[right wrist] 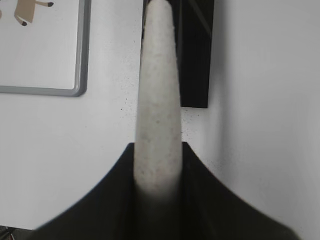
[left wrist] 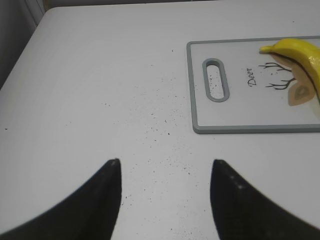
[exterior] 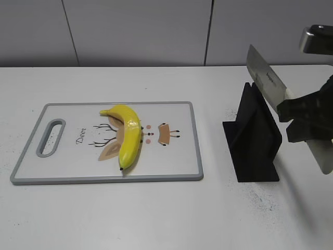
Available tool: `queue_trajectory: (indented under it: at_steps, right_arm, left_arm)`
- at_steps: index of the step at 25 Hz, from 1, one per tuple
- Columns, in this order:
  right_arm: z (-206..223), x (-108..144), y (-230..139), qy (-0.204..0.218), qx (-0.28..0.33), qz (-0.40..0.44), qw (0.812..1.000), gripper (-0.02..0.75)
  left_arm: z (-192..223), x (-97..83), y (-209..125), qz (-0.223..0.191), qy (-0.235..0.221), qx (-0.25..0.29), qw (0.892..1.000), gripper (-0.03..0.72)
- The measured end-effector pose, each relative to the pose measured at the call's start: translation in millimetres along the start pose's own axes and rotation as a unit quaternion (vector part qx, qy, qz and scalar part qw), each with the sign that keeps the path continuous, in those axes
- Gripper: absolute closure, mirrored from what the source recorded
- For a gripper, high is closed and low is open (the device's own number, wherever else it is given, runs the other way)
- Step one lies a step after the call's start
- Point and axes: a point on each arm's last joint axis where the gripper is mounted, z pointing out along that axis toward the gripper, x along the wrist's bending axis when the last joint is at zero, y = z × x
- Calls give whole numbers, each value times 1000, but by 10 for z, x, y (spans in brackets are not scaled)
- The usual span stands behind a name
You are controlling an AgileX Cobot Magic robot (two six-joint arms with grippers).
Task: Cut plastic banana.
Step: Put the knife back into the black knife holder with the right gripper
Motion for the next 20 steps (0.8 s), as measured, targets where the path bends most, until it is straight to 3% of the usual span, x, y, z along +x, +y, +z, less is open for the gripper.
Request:
queue_trajectory:
  at_steps: [20]
  right_arm:
    - [147, 8, 55, -7, -4, 22, 1000, 577]
  left_arm:
    - [0, 0, 1, -1, 0, 0, 1000, 157]
